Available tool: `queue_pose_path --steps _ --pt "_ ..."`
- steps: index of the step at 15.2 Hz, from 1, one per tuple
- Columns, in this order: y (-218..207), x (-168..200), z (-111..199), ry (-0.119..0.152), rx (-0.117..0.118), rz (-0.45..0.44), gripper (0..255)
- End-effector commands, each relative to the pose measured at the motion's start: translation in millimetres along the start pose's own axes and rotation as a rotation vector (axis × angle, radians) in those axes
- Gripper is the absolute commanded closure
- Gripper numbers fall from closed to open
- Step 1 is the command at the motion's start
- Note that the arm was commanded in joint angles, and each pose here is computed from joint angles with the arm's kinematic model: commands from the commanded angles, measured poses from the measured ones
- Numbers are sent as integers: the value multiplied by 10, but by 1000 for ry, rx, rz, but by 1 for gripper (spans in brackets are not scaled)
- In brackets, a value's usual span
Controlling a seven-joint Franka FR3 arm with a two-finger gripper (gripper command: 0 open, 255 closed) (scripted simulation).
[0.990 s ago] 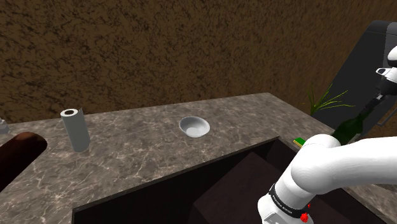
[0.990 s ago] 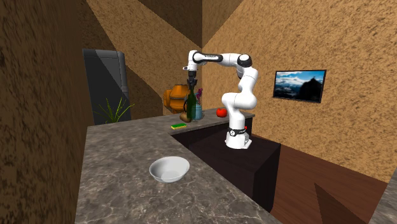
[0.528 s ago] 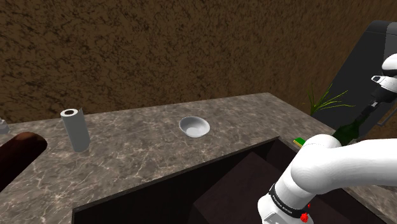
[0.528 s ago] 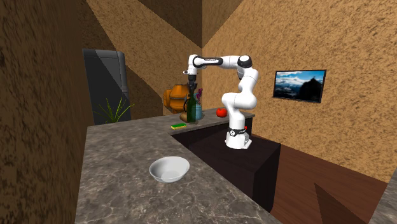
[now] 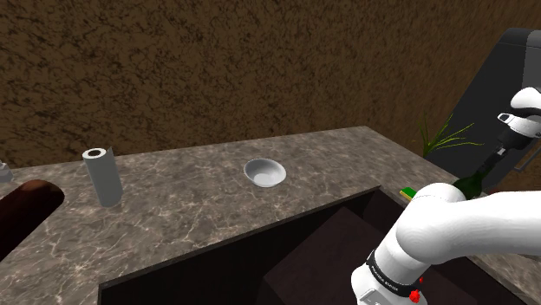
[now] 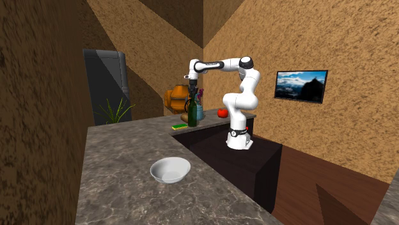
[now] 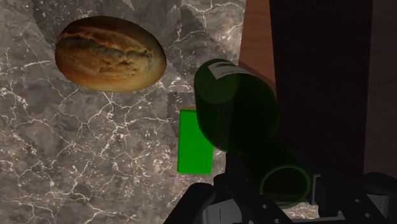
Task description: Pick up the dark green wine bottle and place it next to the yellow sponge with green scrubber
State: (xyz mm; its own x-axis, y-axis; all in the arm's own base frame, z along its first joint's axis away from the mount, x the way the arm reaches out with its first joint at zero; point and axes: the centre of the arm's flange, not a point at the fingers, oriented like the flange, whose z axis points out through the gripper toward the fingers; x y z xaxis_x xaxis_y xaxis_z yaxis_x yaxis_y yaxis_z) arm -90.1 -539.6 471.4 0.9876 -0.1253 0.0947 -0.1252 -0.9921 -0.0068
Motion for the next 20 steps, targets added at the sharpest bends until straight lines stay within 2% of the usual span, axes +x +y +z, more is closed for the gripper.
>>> queue_pose_path --steps 1,7,8,13,17,20 --pt "2 -7 25 0 -1 0 255" --pt "2 -7 25 0 -1 0 255" --pt "2 -7 25 0 -1 0 0" --pt "2 -7 25 0 -1 0 0" --pt "2 -7 -475 0 -1 0 0" --pt "2 -7 -475 0 -1 0 0"
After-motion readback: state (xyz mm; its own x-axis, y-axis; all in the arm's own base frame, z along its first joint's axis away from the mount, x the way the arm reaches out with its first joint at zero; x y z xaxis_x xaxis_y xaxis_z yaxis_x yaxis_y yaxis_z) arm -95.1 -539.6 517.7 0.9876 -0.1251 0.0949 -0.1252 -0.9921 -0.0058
